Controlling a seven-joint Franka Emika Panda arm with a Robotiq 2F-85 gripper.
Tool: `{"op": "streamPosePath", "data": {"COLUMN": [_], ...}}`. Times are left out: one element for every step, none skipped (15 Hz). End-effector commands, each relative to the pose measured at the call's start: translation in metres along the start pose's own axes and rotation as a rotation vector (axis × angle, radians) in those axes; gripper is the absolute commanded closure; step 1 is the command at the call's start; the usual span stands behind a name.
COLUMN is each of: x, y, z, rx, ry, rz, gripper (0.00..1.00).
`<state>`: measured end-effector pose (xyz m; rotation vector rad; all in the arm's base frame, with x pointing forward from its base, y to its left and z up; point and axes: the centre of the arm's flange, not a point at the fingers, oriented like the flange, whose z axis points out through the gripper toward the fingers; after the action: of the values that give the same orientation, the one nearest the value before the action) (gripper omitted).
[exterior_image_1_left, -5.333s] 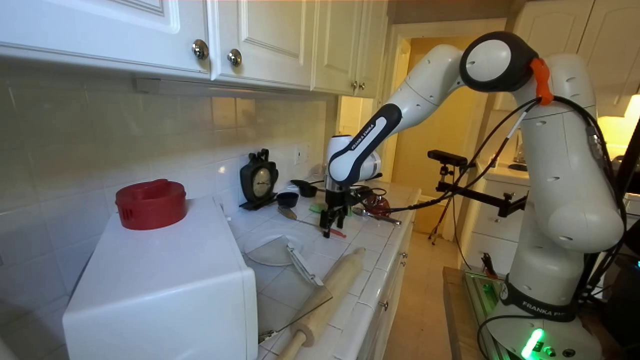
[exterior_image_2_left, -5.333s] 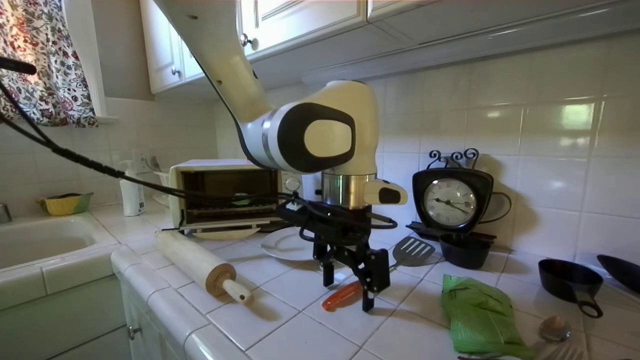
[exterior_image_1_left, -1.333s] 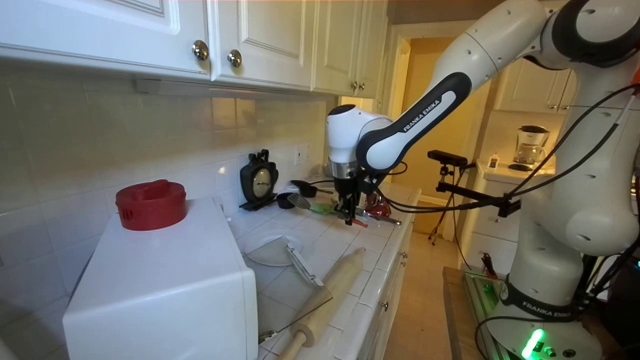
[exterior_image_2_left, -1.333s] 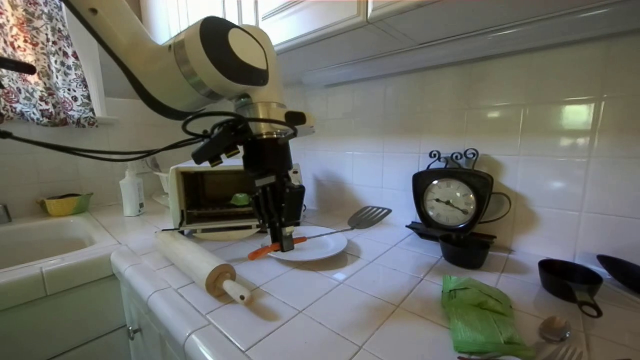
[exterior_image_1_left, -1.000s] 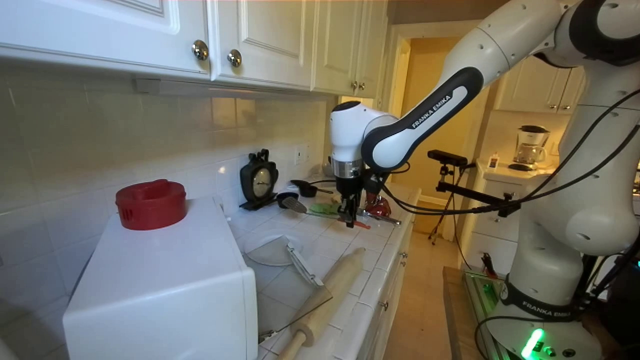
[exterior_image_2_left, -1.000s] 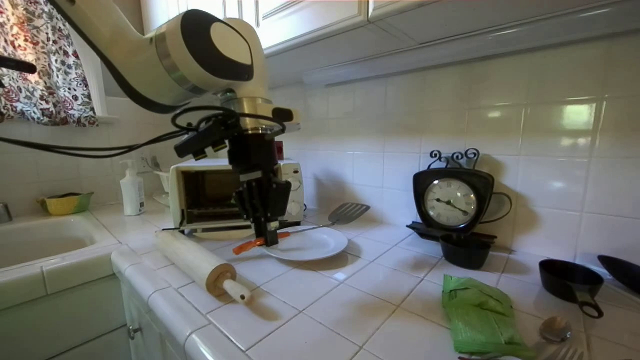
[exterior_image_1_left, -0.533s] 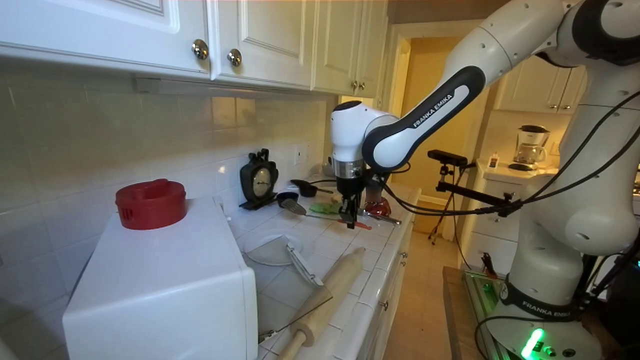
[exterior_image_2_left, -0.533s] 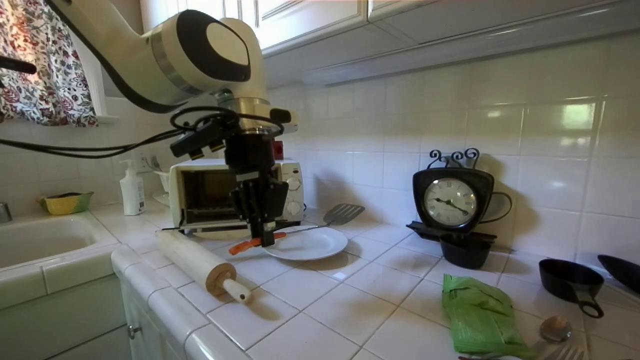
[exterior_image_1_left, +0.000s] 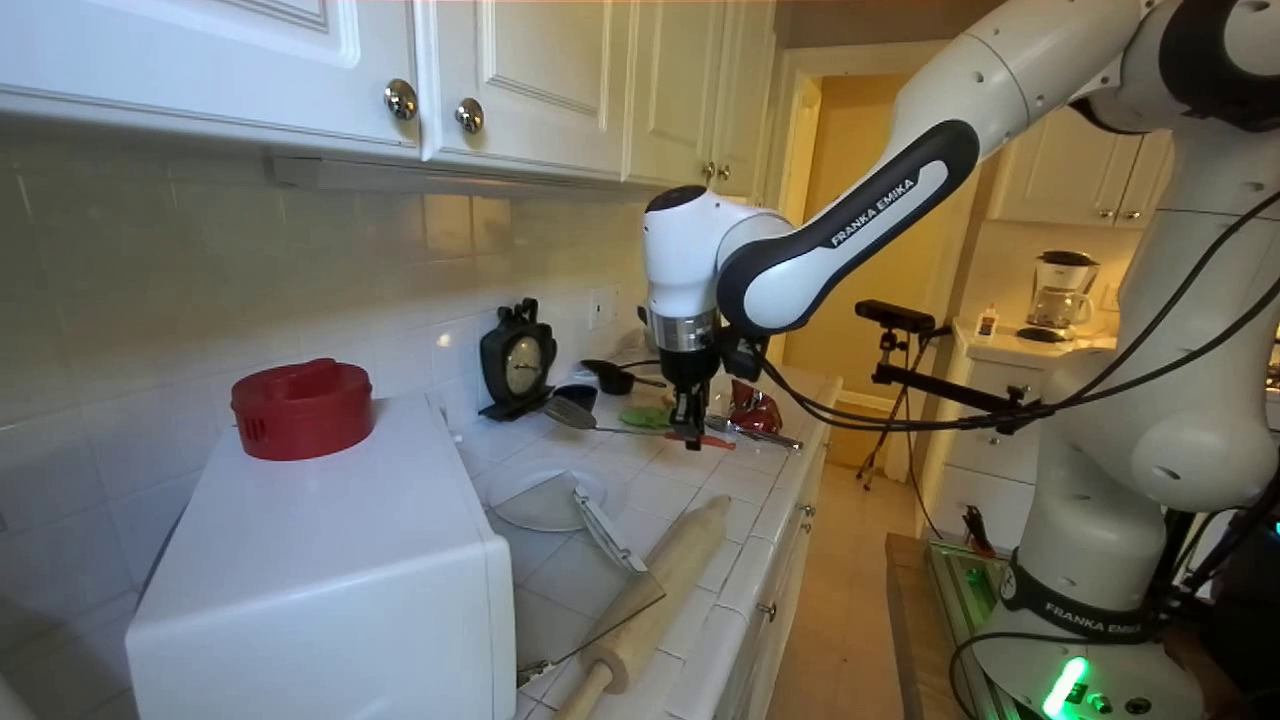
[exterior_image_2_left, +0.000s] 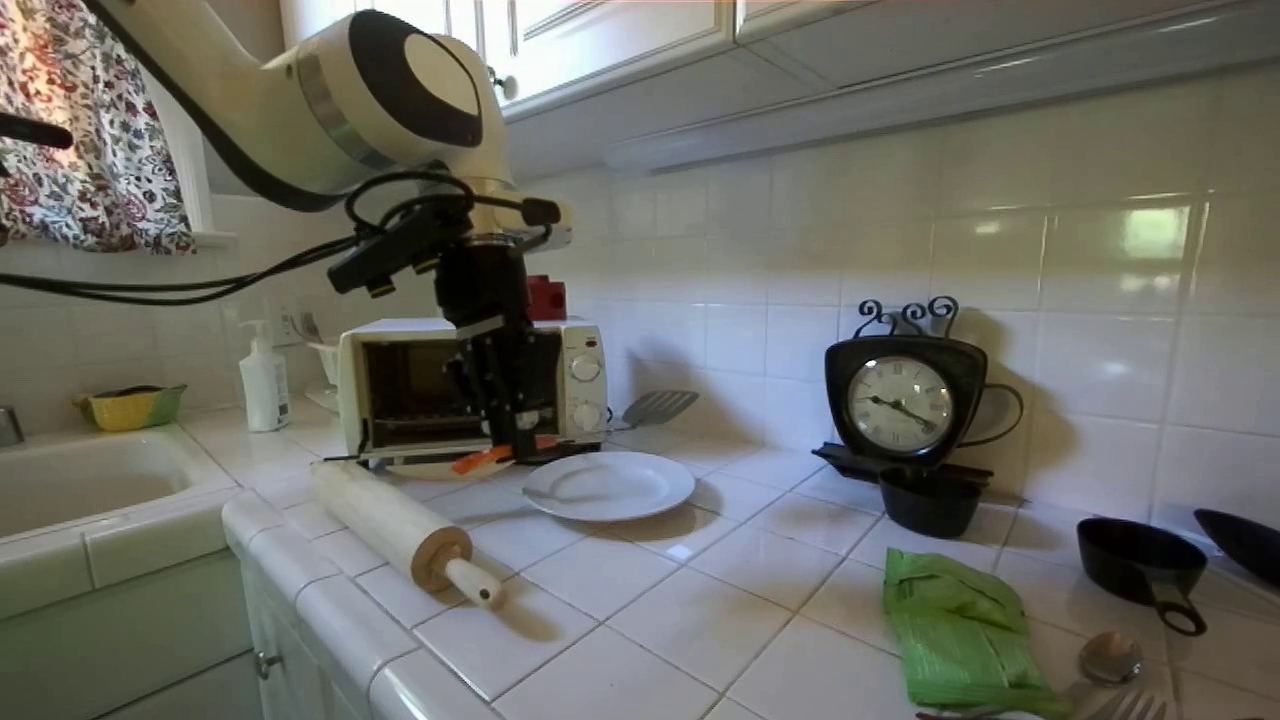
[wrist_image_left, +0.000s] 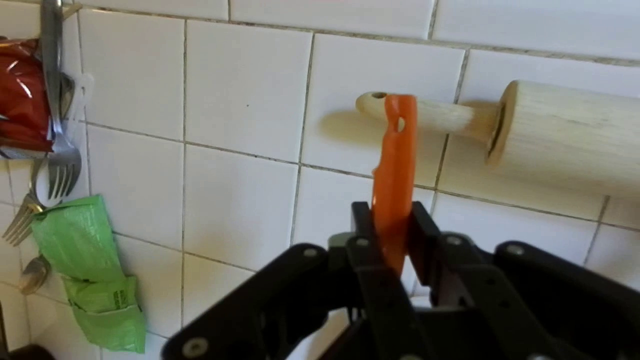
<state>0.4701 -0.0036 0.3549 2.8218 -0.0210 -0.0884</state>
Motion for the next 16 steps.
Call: {"op": "streamPosePath", "data": {"x": [0.020,0.025,0.030,0.036,0.041,0.046,0.051,0.054,0.057,0.060,0.062,0.064,0.064,0.064,0.062,0.060], "y": [-0.018,-0.025,-0.031,-0.039,-0.046,-0.053,-0.059,-0.067,-0.074,-0.081,-0.088,-0.094,-0.102,-0.106,-0.110,-0.113], "z": [-0.026,-0.029,-0.033,-0.036,-0.036,-0.037,-0.037,-0.036,-0.035,-0.035,-0.035,-0.037,-0.036,-0.036,-0.036,-0.036], "rx": [-0.060,-0.062,-0.064,-0.064,-0.066,-0.066,-0.065,-0.061,-0.058,-0.055,-0.058,-0.056,-0.055,-0.059,-0.063,-0.067], "ry": [-0.001,0.008,0.015,0.026,0.034,0.040,0.046,0.050,0.053,0.055,0.052,0.055,0.053,0.045,0.043,0.044], "rz": [-0.127,-0.166,-0.202,-0.240,-0.276,-0.314,-0.348,-0.383,-0.418,-0.454,-0.485,-0.515,-0.545,-0.556,-0.569,-0.570], "gripper": [0.95,0.95,0.95,0.95,0.95,0.95,0.95,0.95,0.95,0.95,0.95,0.95,0.95,0.95,0.95,0.95]}}
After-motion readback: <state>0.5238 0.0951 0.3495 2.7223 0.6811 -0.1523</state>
